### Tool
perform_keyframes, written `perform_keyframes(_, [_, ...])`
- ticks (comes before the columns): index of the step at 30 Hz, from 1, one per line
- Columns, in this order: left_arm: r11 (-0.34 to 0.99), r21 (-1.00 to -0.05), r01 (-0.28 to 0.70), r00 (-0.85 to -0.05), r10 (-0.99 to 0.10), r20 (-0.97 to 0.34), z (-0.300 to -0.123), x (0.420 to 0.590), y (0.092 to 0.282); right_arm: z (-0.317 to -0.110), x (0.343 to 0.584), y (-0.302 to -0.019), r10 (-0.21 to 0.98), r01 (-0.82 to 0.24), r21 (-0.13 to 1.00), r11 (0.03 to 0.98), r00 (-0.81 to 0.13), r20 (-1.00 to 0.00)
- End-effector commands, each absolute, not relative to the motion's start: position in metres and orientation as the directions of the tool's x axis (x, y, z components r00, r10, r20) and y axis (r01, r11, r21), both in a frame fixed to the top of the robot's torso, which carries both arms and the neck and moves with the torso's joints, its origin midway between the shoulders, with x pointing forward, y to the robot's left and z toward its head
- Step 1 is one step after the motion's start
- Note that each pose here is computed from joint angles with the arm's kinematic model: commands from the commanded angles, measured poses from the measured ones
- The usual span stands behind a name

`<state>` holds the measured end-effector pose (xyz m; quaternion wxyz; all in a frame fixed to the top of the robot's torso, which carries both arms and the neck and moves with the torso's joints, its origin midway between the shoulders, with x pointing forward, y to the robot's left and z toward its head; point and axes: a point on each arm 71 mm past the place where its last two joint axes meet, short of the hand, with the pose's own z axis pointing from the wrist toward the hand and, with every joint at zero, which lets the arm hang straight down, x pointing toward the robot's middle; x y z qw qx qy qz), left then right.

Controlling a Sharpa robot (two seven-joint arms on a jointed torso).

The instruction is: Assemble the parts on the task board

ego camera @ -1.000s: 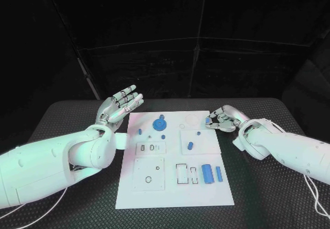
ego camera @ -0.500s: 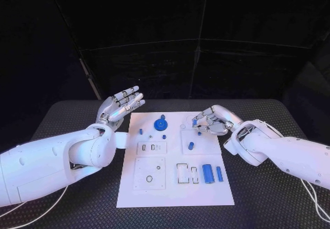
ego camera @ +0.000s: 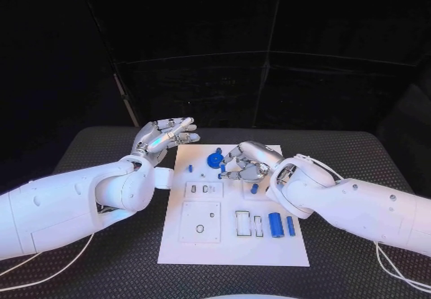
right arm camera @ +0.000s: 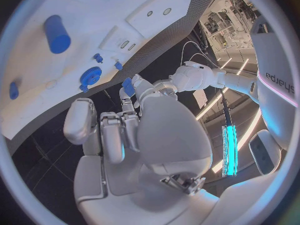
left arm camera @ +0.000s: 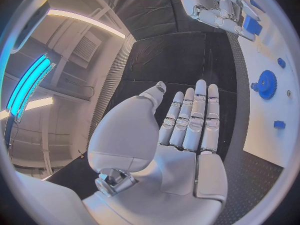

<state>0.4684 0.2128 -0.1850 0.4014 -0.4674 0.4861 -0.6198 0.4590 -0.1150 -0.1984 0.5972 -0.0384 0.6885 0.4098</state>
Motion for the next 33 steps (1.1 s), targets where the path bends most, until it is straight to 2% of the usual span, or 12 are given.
perform_keyframes(1, [-0.218,-0.976,0.006,-0.294,-0.933,0.206,-0.185,0.469,0.208,-0.202,0.462,-0.107,0.346,-0.536,0.426,0.728,-0.248,-0.905])
perform_keyframes(13, [-0.226,-0.974,-0.01,-0.319,-0.923,0.218,-0.184,0.469,0.204,-0.21,0.465,-0.066,0.266,-0.552,0.349,0.757,-0.228,-0.937])
perform_keyframes(33, [-0.229,-0.973,-0.003,-0.321,-0.922,0.218,-0.183,0.469,0.202,-0.228,0.459,-0.051,0.189,-0.548,0.314,0.775,-0.274,-0.943])
